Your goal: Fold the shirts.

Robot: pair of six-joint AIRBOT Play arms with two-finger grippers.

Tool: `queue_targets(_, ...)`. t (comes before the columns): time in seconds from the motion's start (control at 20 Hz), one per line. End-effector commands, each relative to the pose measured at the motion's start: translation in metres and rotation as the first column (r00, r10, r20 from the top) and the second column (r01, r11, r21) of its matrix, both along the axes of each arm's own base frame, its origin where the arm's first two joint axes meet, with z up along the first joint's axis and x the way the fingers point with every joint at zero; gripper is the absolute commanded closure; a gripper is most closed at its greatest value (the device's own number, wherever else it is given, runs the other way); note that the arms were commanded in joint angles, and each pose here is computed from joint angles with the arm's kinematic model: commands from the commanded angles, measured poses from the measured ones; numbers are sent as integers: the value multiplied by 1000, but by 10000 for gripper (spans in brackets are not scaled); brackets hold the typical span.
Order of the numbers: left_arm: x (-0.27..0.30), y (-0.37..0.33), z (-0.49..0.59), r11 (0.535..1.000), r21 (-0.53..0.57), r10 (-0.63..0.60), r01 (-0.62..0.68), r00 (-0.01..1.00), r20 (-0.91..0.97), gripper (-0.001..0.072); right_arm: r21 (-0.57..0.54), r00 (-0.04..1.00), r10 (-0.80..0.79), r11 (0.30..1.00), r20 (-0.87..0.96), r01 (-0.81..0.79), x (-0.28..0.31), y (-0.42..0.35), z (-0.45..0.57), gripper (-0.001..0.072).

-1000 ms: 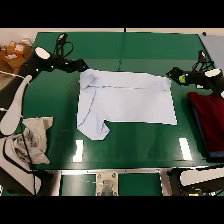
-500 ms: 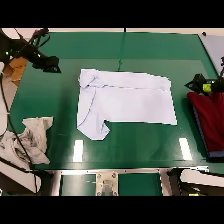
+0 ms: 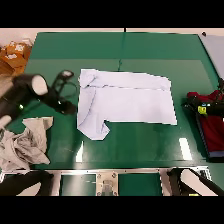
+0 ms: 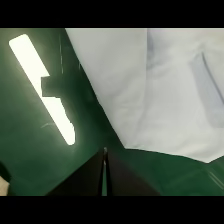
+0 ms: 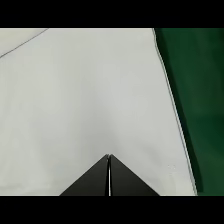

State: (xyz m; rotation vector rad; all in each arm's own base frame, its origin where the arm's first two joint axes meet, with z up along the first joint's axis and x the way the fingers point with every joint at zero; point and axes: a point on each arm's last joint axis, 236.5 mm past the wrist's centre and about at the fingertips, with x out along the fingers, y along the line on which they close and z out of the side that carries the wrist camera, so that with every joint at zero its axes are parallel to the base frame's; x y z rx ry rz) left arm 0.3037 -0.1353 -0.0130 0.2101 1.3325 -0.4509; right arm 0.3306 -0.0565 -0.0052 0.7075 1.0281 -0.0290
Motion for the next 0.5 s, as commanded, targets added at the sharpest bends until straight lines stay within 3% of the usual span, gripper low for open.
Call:
queue_targets(0.0,-37,-19,-51,987,67,-150,148,989,20,190,21,1000,-11,1000,7,11,-3,6,0,702)
queue_targets(0.35,-12,-41,-66,979,76,-199,191,973,118,192,11,999,-28,1000,24,28,1,2,1,701)
queue_targets(0.4,-12,-39,-72,976,90,-208,199,972,106,218,9,999,-30,1000,27,30,2,1,1,702)
queue_targets(0.45,-11,-35,-77,970,116,-227,215,969,98,331,8,999,-29,1000,27,29,2,1,1,701)
